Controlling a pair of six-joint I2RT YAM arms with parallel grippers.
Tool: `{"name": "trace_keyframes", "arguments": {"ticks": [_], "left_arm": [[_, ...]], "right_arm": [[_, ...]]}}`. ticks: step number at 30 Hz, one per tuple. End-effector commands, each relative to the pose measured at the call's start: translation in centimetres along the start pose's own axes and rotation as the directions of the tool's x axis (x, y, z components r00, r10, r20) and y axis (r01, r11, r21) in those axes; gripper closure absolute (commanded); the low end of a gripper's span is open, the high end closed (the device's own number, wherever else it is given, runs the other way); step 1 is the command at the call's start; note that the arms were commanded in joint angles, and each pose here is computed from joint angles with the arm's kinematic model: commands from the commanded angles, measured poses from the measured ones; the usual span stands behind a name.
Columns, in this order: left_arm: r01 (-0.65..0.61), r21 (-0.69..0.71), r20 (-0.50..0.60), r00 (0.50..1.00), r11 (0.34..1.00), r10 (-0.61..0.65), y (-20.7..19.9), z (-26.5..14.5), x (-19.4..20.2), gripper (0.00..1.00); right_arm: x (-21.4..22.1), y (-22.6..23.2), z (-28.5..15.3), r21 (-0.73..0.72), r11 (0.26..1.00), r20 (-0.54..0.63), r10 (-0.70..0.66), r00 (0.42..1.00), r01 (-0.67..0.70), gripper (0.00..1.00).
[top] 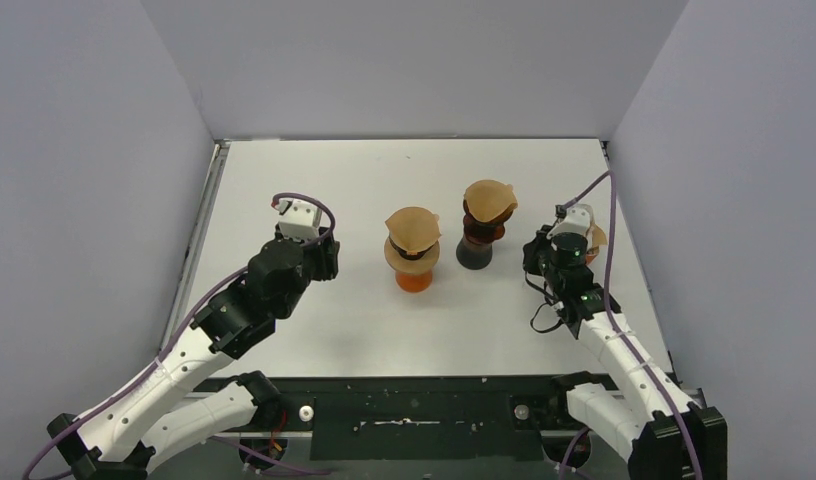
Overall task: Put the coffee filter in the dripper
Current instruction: Move the coffee server to the center of the board.
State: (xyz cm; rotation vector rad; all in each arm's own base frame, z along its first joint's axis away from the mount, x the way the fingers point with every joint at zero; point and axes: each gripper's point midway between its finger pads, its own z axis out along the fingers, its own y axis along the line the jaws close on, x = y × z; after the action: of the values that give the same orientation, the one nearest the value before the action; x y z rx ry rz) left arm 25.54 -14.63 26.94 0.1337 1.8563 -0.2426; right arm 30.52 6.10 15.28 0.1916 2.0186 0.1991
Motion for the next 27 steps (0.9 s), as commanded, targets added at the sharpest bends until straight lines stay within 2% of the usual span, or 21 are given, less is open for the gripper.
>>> {"name": "trace_keyframes", "arguments": {"ticks": [1,8,27], "left_arm": [[0.010,0.025,0.025,1.000,1.000,-0.010,-0.2,-0.3,-0.8,0.58],[0.011,0.039,0.027,1.000,0.999,-0.012,-0.3,-0.4,-0.9,0.58],[0.014,0.058,0.023,1.000,0.998,-0.015,-0.6,-0.2,-0.8,0.58]], "right_arm": [[-2.8,1.2,1.8,-0.129,0.982,0.111,0.150,0.982,-0.135,1.00],[-1.9,0.2,3.9,-0.179,0.953,0.118,0.266,0.957,-0.243,1.00],[0.8,0.8,8.5,-0.234,0.900,0.033,0.386,0.922,-0.369,1.00]]}}
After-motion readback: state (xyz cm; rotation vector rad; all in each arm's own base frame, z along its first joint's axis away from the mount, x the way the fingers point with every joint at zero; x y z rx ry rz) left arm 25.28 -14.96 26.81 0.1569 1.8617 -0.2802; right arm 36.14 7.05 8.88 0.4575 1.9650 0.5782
